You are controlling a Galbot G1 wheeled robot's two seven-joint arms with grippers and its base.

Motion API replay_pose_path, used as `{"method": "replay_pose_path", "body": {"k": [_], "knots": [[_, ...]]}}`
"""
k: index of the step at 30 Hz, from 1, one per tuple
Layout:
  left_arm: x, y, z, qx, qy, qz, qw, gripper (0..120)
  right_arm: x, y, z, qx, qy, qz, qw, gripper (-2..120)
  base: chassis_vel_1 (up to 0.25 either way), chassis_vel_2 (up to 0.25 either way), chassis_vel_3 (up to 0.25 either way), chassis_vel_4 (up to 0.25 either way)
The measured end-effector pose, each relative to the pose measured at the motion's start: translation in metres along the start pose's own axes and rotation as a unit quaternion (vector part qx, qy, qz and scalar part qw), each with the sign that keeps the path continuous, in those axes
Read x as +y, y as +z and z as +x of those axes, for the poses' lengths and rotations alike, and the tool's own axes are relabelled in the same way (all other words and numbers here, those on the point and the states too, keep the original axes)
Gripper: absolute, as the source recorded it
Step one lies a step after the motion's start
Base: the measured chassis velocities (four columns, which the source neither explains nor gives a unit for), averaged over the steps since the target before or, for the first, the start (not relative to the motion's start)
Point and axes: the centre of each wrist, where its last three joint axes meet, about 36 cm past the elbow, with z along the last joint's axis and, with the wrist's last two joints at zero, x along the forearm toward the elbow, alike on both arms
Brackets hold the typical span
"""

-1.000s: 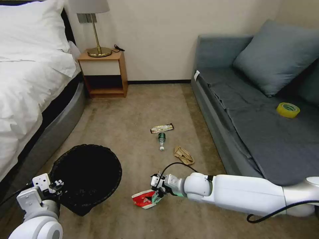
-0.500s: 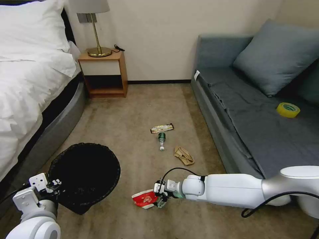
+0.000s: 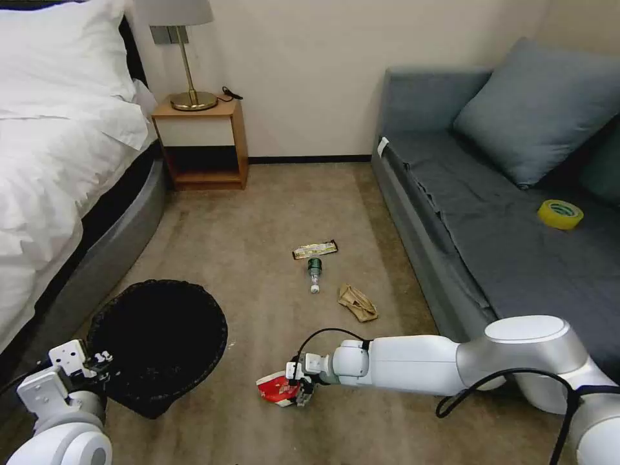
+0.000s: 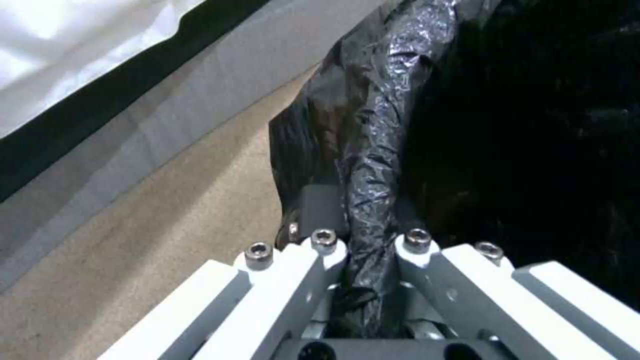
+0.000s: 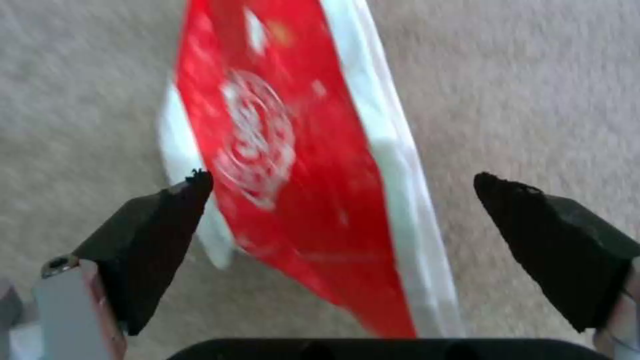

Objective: Pick up the trash bin, then pick up the garbage on the floor and place it into the trash bin.

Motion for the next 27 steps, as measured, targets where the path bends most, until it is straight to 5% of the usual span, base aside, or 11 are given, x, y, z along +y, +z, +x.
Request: {"method": "replay_pose_path", "body": {"k": [12, 14, 27], "knots": [[0.001, -0.001, 0.001, -0.002, -0.001, 0.000, 1.0000, 3, -0.008, 0.013, 0.001, 0.002, 0.007, 0.001, 1.000, 89, 0.000, 0.000, 0.000, 0.000], [-0.001, -0.001, 0.002, -0.003, 0.001, 0.000, 1.0000, 3, -0.008, 0.016, 0.005, -0.003, 0.005, 0.005, 1.000, 75, 0.000, 0.000, 0.000, 0.000], [-0.001, 0.000, 0.003, -0.002, -0.001, -0.001, 1.0000, 3, 0.000, 0.021, 0.011, -0.034, -0.008, 0.022, 0.999, 28, 0.000, 0.000, 0.000, 0.000]]}}
